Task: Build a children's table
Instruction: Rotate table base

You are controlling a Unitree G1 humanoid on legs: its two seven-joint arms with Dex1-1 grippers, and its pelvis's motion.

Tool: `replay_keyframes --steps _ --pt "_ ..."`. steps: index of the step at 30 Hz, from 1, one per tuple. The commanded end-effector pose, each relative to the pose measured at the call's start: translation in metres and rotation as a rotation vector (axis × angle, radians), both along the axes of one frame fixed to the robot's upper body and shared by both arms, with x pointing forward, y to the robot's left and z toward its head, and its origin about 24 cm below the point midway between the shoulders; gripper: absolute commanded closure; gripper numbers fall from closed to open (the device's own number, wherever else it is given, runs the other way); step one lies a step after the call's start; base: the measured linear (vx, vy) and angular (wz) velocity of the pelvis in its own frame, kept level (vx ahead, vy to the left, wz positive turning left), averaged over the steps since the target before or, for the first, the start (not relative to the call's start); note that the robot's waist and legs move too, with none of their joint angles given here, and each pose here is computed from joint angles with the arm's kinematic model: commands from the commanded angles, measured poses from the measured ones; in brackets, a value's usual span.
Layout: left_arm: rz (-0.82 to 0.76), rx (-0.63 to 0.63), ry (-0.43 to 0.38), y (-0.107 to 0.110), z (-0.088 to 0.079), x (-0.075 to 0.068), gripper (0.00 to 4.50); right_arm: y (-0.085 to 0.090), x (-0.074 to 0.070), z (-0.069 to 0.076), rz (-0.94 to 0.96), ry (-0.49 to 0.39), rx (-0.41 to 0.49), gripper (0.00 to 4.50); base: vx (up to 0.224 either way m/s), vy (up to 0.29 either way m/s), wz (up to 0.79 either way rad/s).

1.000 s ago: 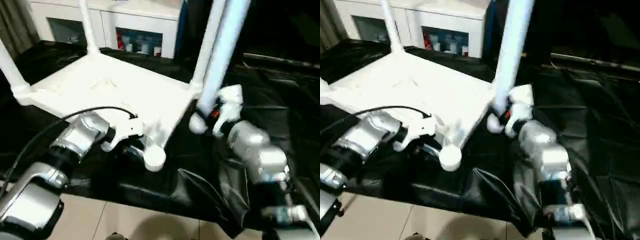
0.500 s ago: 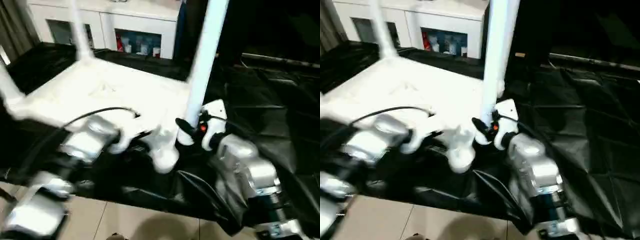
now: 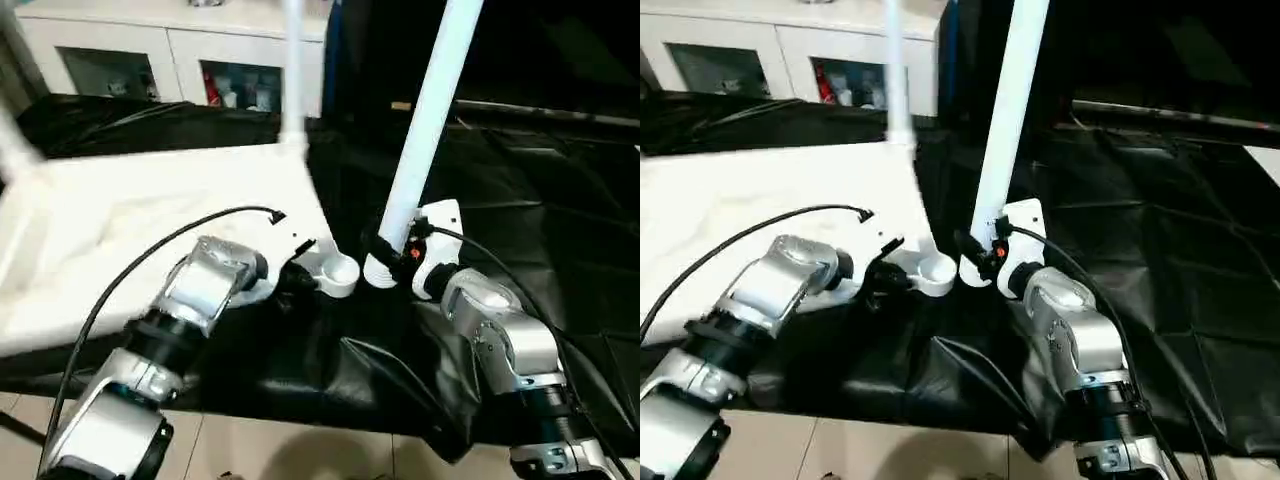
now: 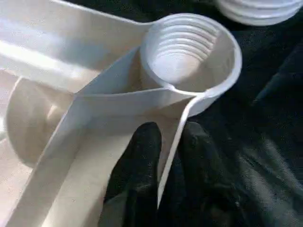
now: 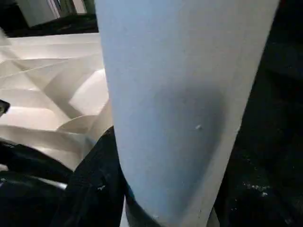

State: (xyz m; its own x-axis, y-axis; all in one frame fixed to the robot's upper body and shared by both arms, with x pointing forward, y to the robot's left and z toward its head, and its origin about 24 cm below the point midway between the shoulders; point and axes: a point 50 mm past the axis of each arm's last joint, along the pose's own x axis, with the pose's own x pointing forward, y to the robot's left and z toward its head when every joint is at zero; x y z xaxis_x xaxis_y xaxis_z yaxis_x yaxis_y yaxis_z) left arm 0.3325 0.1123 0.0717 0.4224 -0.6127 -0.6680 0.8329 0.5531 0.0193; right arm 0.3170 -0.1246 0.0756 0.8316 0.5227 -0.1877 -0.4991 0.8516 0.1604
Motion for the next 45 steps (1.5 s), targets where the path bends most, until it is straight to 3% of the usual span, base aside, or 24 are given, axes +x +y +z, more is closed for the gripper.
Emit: replay_keyframes --steps 1,7,11,15,25,34,45 --pt "-0.097 -0.010 -0.085 0.004 -0.001 -0.002 3.37 -0.001 0.002 0.010 0.013 -0.042 -0.017 2.57 0.000 0.000 0.00" --pt "-0.190 -0.050 -0.172 0.008 0.007 -0.003 2.80 0.000 0.001 0.012 0.036 -0.044 -0.015 2.57 0.000 0.000 0.00" --pt "-0.237 -0.057 -0.192 0.014 0.013 -0.005 2.77 -0.001 0.000 0.013 0.059 -0.038 -0.015 2.57 0.000 0.000 0.00" --pt "-0.223 -0.071 -0.245 0.018 0.012 0.004 2.77 -0.002 -0.001 0.013 0.075 -0.039 -0.011 2.57 0.000 0.000 0.00" --pt "-0.240 -0.092 -0.176 0.022 -0.001 0.007 2.77 -0.003 -0.004 0.013 0.085 -0.038 -0.016 2.57 0.000 0.000 0.00" --pt "-0.258 -0.021 -0.160 0.034 -0.012 0.007 2.77 -0.002 -0.004 0.014 0.093 -0.043 -0.018 2.57 0.000 0.000 0.00" --pt "-0.256 -0.065 -0.150 0.031 -0.013 0.008 3.73 0.000 -0.003 0.018 0.109 -0.067 -0.017 2.57 0.000 0.000 0.00"
